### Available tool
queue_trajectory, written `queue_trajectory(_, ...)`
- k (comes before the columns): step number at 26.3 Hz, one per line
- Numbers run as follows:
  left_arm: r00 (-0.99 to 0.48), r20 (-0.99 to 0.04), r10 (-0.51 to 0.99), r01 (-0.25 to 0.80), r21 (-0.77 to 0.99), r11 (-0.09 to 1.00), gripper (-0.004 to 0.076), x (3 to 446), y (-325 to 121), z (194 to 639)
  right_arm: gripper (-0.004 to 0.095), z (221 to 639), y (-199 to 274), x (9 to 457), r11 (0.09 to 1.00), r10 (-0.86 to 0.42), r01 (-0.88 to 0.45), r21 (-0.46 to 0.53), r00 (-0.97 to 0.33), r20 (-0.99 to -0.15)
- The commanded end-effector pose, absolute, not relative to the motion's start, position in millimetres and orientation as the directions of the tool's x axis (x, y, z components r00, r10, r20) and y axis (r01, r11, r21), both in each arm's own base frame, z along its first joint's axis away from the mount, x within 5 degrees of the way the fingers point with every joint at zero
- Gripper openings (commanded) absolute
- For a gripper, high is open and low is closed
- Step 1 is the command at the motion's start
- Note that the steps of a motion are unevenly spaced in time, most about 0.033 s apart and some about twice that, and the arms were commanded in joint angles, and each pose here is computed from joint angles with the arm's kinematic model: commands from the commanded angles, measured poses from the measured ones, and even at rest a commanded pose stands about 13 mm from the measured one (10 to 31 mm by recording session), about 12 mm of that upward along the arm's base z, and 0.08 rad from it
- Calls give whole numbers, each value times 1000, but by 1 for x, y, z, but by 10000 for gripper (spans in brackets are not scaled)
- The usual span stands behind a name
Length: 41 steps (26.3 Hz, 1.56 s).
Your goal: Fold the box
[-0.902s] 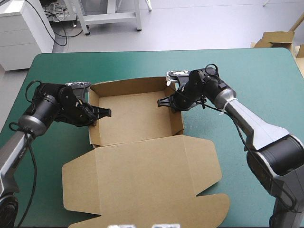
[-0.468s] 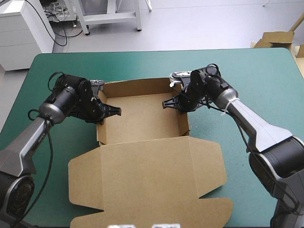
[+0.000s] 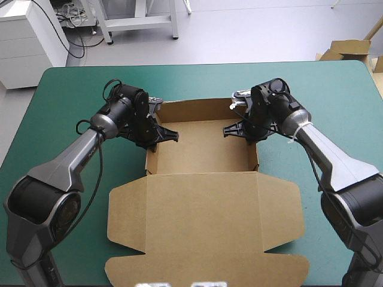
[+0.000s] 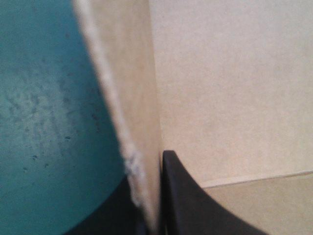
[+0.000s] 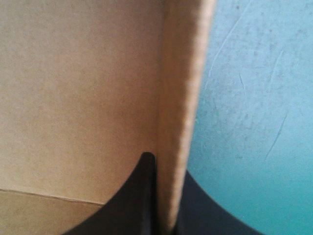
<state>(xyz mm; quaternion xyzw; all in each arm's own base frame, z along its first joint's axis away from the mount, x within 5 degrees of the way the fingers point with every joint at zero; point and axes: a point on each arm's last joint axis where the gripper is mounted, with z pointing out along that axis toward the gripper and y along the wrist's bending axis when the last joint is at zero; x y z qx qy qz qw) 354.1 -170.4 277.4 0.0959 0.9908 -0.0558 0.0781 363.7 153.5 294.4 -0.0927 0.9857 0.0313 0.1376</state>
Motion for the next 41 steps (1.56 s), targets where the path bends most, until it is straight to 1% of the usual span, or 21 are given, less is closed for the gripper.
queue_trajectory(1,-948,-212,239,273,-153,950,-8,346,-188,294,-20,315,154,362,971,-191,-229,71,-917,-351)
queue_trajectory(5,-945,-213,248,282,-151,947,-8,349,-190,288,-20,303,154,368,973,-188,-221,66,-927,-324)
queue_trajectory(11,-939,-239,246,287,-154,945,-6,351,-191,288,-17,308,152,371,974,-196,-224,41,-916,-349)
queue_trajectory(13,-930,-243,275,316,-147,937,16,351,-191,288,6,313,151,372,974,-202,-225,23,-908,-367)
queue_trajectory(14,-930,-241,278,318,-146,937,36,351,-191,288,39,316,151,373,974,-201,-226,22,-904,-376)
queue_trajectory(16,-930,-241,278,318,-146,937,111,351,-191,288,141,323,152,374,974,-198,-226,24,-896,-398)
queue_trajectory(18,-930,-241,278,318,-146,937,200,351,-191,288,291,329,152,376,974,-197,-227,21,-887,-418)
queue_trajectory(19,-930,-241,278,318,-146,937,265,351,-191,288,377,331,151,377,974,-200,-227,13,-882,-428)
queue_trajectory(21,-930,-241,278,318,-146,937,358,351,-191,288,522,332,148,378,978,-194,-208,-17,-879,-435)
queue_trajectory(22,-930,-241,278,318,-146,937,425,351,-191,288,569,332,148,378,980,-188,-199,-20,-880,-437)
queue_trajectory(24,-930,-241,278,318,-146,937,509,351,-191,288,613,332,147,378,981,-181,-191,-22,-881,-438)
queue_trajectory(26,-930,-238,279,318,-143,937,553,351,-191,288,609,332,147,378,981,-182,-191,-24,-880,-438)
queue_trajectory(29,-926,-229,301,333,-114,936,549,351,-188,290,605,333,147,378,981,-182,-191,-24,-879,-440)
queue_trajectory(31,-907,-228,354,384,-103,917,548,350,-188,297,605,334,147,379,981,-180,-191,-21,-878,-443)
queue_trajectory(32,-872,-273,406,443,-90,892,548,352,-189,311,605,336,147,378,981,-181,-192,-21,-876,-447)
queue_trajectory(33,-863,-303,404,450,-97,888,548,352,-190,320,605,338,146,377,981,-181,-192,-22,-874,-451)
queue_trajectory(36,-808,-456,373,465,-106,879,548,351,-190,370,605,352,143,370,966,-248,-253,-56,-841,-481)
queue_trajectory(37,-793,-487,368,467,-98,879,547,350,-189,381,605,355,142,368,968,-241,-247,-52,-840,-487)
queue_trajectory(38,-764,-536,358,469,-82,879,545,346,-186,399,605,363,140,363,979,-185,-203,-20,-842,-508)
queue_trajectory(39,-750,-561,351,471,-79,879,543,344,-184,408,605,368,139,361,982,-166,-188,-9,-839,-518)
queue_trajectory(41,-697,-633,336,466,-44,884,503,334,-175,437,605,380,135,354,983,-163,-184,-16,-821,-547)
